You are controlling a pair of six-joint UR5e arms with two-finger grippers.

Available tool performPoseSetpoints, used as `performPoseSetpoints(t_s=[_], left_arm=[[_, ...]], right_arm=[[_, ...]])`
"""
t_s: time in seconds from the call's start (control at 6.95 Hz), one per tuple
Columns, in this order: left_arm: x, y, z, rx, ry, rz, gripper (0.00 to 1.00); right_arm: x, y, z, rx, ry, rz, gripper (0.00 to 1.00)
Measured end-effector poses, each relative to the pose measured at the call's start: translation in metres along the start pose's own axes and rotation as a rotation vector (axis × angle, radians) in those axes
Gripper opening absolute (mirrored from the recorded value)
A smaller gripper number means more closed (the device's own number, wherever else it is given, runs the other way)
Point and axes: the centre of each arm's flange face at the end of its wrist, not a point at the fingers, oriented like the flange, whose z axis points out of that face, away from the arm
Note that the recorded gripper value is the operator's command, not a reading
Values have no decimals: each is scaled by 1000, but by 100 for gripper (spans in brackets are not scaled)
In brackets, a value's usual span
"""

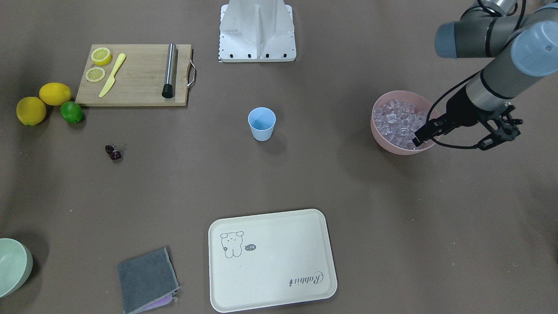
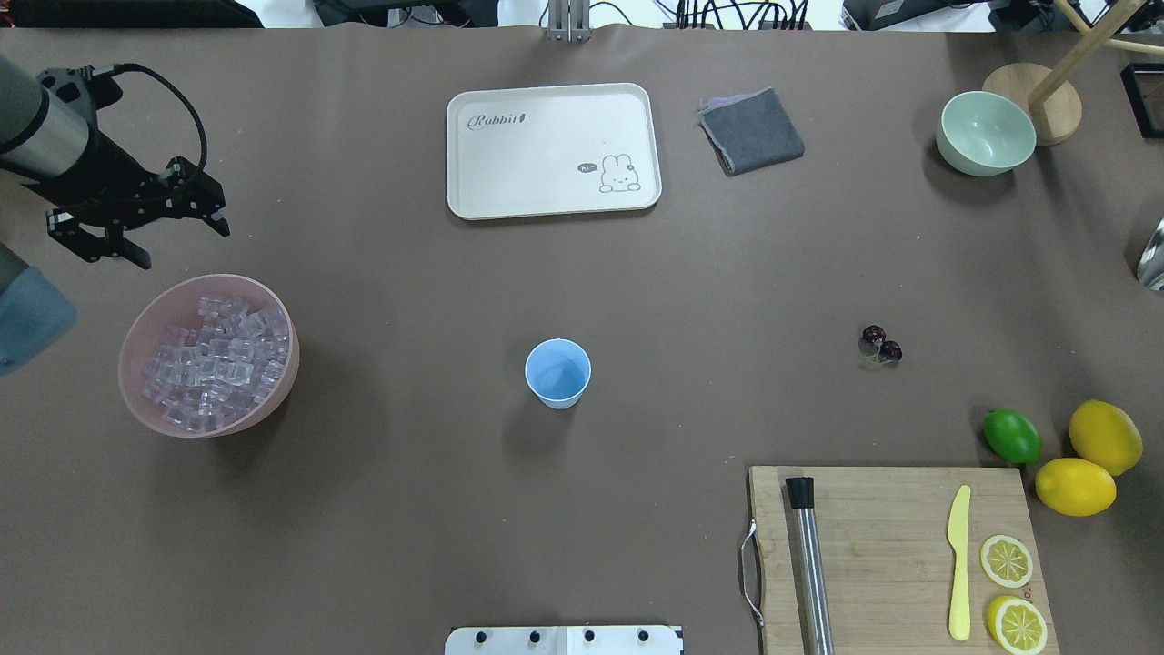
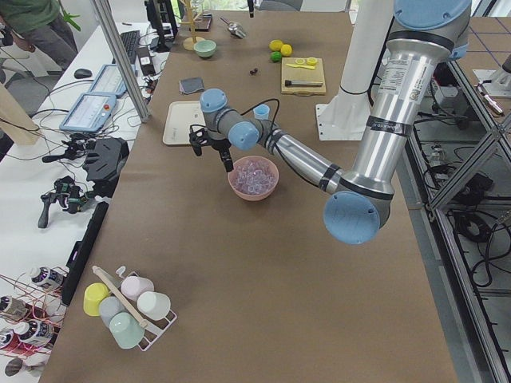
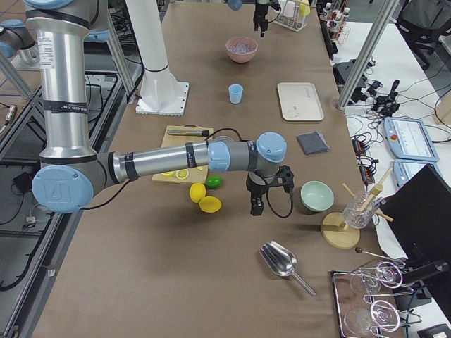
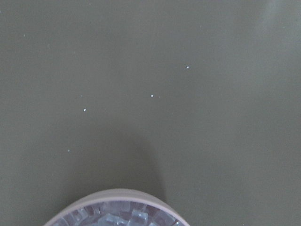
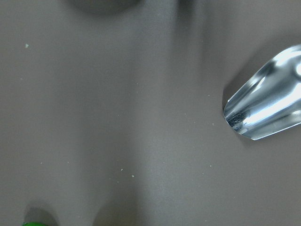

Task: Put ice and cherries in cup
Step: 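Move the left gripper over the pink bowl of ice cubes, then lower the left gripper into the bowl and grasp an ice cube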

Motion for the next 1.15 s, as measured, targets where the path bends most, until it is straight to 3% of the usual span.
performPoseSetpoints(t_s=[0.72,1.15], left_arm=[[-25,69,46,-54,-78,-2,99],[-44,80,70,-77,-62,-2,99]], right_arm=[[-3,-1,5,-10,2,-6,100],[-6,-1,7,-15,3,-5,100]])
